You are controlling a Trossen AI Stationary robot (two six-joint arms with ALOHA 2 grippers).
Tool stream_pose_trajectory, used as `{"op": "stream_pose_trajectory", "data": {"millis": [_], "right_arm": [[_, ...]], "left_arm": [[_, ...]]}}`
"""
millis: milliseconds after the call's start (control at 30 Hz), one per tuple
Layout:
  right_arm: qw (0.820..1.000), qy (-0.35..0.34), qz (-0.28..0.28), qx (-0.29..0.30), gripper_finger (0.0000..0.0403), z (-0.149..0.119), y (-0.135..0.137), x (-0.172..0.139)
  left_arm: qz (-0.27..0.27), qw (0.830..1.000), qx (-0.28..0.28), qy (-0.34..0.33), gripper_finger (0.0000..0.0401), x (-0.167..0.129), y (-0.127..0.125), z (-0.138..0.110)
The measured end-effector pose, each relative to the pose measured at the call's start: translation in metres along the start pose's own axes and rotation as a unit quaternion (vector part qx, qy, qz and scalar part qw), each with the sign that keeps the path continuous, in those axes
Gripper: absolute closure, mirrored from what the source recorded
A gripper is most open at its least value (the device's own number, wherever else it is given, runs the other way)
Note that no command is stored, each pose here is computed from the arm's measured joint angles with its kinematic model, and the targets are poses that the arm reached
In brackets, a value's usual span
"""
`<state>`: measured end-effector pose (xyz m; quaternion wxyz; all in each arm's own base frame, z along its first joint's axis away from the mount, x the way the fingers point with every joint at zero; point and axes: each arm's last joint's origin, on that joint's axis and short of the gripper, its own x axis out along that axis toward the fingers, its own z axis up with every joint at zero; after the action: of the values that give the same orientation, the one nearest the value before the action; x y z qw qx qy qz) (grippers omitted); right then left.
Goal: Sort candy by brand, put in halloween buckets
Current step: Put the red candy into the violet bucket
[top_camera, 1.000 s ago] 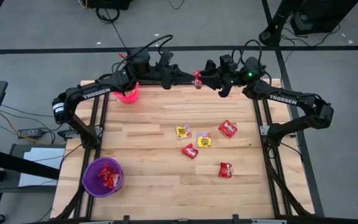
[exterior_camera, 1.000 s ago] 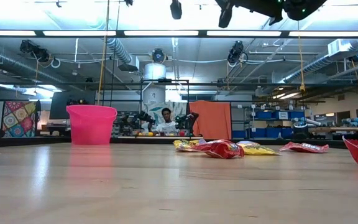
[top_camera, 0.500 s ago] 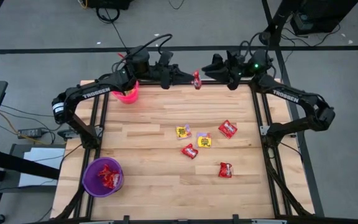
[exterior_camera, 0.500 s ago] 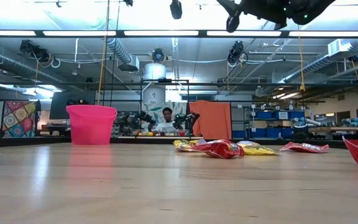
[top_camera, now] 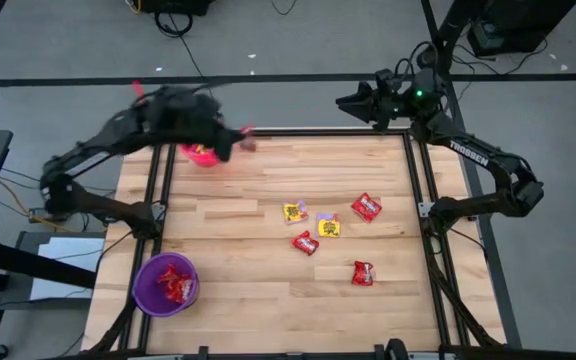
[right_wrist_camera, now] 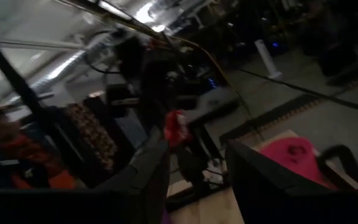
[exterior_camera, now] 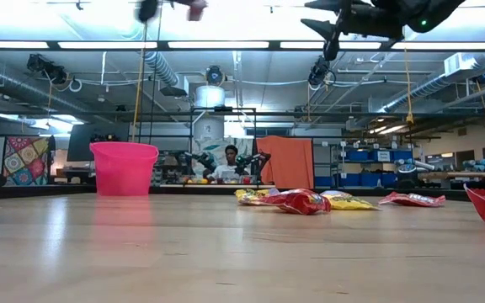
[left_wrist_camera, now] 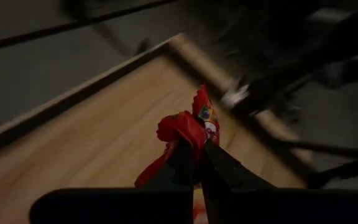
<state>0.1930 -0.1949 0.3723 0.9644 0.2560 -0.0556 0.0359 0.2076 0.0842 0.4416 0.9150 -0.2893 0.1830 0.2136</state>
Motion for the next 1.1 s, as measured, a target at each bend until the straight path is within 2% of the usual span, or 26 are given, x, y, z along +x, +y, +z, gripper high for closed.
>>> {"op": "stream_pose_trajectory", "data": {"millis": [167, 333, 500, 600, 667, 933, 1100], "right_arm": [[1.000, 0.010, -0.029, 0.005, 0.0235, -0.005, 0.001, 0.000], [1.000, 0.016, -0.023, 0.007, 0.0235, -0.008, 0.004, 0.005], [1.000, 0.017, -0.019, 0.010, 0.0235, -0.011, 0.008, 0.010], [1.000, 0.019, -0.016, 0.011, 0.0235, -0.013, 0.010, 0.012], [1.000, 0.019, -0.015, 0.011, 0.0235, -0.013, 0.011, 0.014], [1.000, 0.024, -0.007, 0.010, 0.0235, -0.015, 0.013, 0.017], [1.000, 0.024, -0.007, 0.004, 0.0235, -0.015, 0.013, 0.017]], "left_arm": [[0.085, 0.995, -0.037, 0.043, 0.0389, -0.050, -0.006, -0.036], [0.132, 0.979, -0.074, 0.135, 0.0389, -0.069, -0.011, -0.069], [0.174, 0.943, -0.085, 0.272, 0.0389, -0.068, -0.022, -0.099], [0.144, 0.937, -0.087, 0.305, 0.0389, -0.064, -0.035, -0.112], [0.154, 0.928, -0.095, 0.324, 0.0389, -0.061, -0.041, -0.123], [0.231, 0.865, -0.115, 0.430, 0.0390, -0.053, -0.048, -0.183], [0.218, 0.859, -0.150, 0.437, 0.0390, -0.059, -0.060, -0.200]]}}
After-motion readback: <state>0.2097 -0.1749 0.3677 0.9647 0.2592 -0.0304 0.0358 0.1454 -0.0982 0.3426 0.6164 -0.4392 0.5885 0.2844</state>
